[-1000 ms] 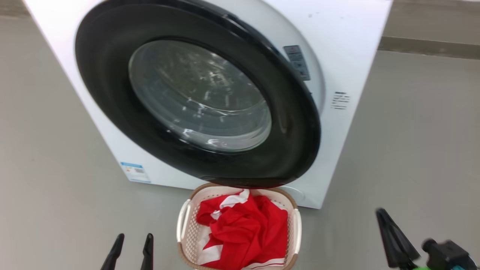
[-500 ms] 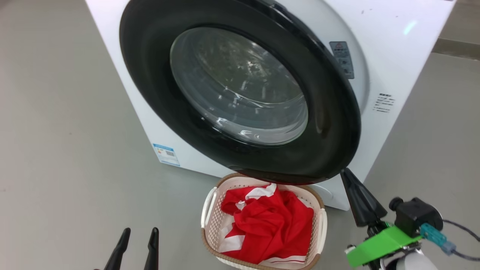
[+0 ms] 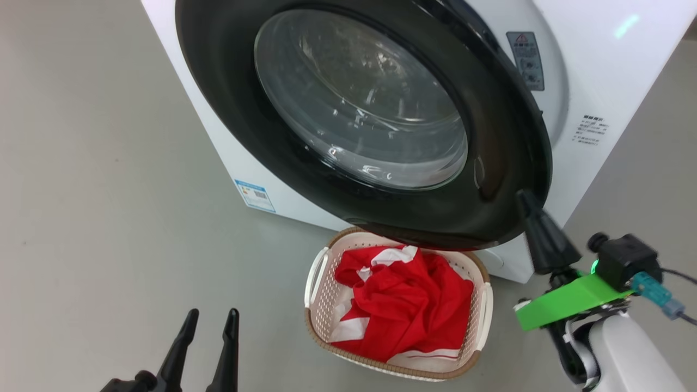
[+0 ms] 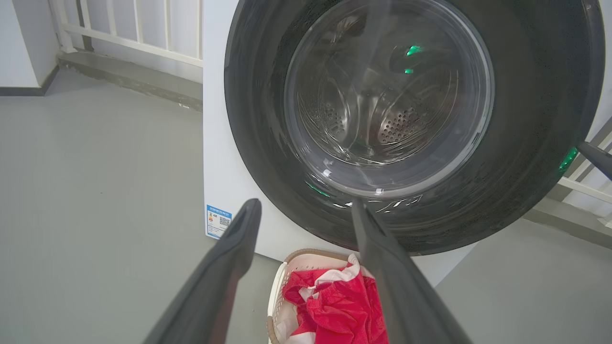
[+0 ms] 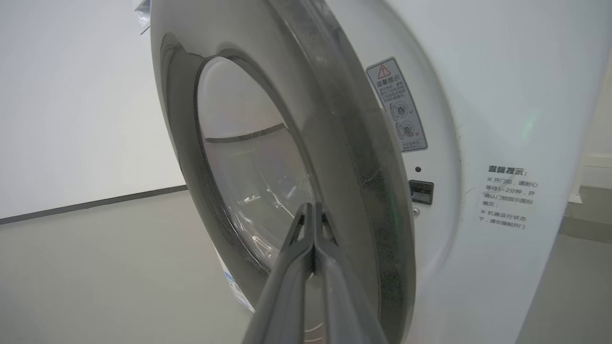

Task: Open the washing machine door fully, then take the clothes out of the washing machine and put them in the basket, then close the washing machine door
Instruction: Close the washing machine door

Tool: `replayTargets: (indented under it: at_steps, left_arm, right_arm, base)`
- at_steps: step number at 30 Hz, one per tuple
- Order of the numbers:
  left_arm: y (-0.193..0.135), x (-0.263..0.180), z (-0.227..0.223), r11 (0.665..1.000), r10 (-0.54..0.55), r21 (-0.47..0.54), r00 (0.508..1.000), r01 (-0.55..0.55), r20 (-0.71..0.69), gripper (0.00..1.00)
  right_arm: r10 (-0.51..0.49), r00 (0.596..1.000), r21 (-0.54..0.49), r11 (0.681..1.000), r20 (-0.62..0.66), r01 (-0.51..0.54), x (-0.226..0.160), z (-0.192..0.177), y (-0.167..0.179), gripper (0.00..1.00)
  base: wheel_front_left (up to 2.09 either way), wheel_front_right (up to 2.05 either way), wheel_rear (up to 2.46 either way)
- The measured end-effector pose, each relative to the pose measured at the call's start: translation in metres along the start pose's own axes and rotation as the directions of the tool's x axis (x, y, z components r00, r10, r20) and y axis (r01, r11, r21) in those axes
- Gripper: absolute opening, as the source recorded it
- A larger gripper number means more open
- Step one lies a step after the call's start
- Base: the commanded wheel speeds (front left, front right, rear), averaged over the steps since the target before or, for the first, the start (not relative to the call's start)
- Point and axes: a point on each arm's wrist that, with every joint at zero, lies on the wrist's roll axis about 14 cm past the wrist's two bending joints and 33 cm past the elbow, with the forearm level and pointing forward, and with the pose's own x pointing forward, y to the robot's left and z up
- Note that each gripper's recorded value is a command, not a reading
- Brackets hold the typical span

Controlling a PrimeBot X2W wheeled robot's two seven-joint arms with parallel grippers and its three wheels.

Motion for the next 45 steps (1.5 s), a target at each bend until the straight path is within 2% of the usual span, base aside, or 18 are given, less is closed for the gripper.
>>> replayTargets:
  at_steps: [21, 33, 43, 44, 45]
  left_arm:
    - [-0.016, 0.043, -0.014, 1.000, -0.025, -0.005, 0.998, 0.025, -0.051, 1.00]
    - [-0.017, 0.053, -0.021, 1.000, -0.020, -0.003, 0.997, 0.020, -0.070, 1.00]
    - [-0.024, 0.055, -0.012, 0.999, -0.050, 0.004, 0.998, 0.050, -0.038, 1.00]
    - [-0.024, 0.055, -0.011, 0.999, -0.054, 0.007, 0.998, 0.054, -0.034, 1.00]
    - [-0.025, 0.055, -0.009, 0.998, -0.057, 0.010, 0.998, 0.057, -0.030, 1.00]
  right_arm:
    - [-0.106, 0.991, 0.034, 0.994, 0.080, 0.104, 0.053, 0.004, -0.068, 0.00]
    - [-0.083, 0.991, 0.062, 0.995, 0.108, 0.076, 0.068, 0.000, -0.067, 0.00]
    - [-0.064, 0.993, 0.019, 0.998, 0.095, 0.062, 0.057, 0.007, -0.058, 0.00]
    - [-0.059, 0.995, 0.017, 0.998, 0.086, 0.058, 0.053, 0.005, -0.056, 0.06]
    - [-0.058, 0.995, 0.016, 0.998, 0.076, 0.056, 0.047, 0.003, -0.053, 0.17]
  base:
    - [0.00, 0.00, 0.00]
    - [0.00, 0.00, 0.00]
    - [0.00, 0.00, 0.00]
    - [0.00, 0.00, 0.00]
    - [0.00, 0.00, 0.00]
